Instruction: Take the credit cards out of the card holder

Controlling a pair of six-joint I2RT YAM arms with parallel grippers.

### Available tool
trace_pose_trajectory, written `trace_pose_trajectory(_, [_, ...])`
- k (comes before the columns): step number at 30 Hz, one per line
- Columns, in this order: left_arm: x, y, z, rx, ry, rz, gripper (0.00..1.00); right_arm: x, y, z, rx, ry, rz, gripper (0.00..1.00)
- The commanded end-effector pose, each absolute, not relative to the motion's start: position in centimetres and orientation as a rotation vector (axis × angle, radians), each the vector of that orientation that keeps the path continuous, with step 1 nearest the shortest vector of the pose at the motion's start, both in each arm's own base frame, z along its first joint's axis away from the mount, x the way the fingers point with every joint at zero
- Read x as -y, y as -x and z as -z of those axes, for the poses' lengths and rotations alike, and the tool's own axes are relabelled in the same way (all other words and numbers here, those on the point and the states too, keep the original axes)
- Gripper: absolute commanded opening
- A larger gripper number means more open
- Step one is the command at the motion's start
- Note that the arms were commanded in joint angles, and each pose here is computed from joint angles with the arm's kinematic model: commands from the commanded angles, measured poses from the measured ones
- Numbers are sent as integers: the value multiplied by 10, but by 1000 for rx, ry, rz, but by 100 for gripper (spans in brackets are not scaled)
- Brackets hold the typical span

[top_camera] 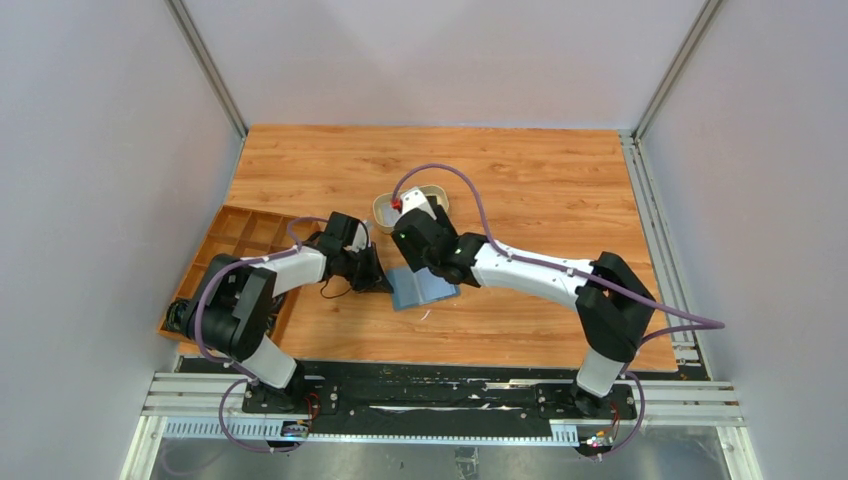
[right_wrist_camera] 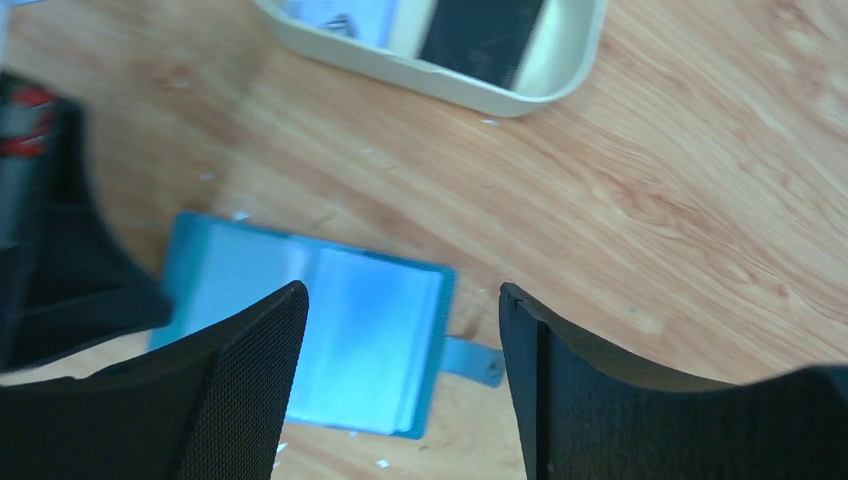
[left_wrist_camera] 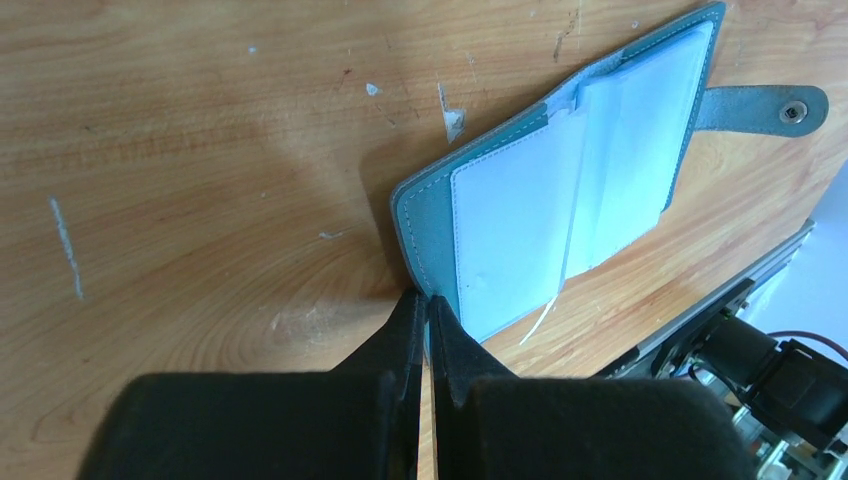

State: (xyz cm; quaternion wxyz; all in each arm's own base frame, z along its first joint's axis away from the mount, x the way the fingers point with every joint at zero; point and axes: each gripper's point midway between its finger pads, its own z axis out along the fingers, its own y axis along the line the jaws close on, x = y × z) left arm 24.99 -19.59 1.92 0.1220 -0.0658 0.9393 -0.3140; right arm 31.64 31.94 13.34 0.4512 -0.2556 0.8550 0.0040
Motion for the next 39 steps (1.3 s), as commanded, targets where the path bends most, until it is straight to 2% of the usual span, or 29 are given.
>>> trace_pose_trajectory(1, [194,-251,-34,-2736,187,895,0,-349,-291,-128,-2131,699,-114,74])
trace_pose_trajectory(11, [198,-257,-49,-2696,195,922,0,-382,-268,-86,-2226,759,-221,73])
trace_pose_trajectory(19, [198,-258,-49,-2695,199,924,0,-397,-250,-78,-2222,807,-271,73])
trace_pose_trajectory(29, [198,-259,-54,-2685,200,927,0,-399,-241,-54,-2257,851,-239,73])
trace_pose_trajectory(39, [204,-258,-54,-2670,236,986,0,-398,-227,-50,-2231,800,-387,73])
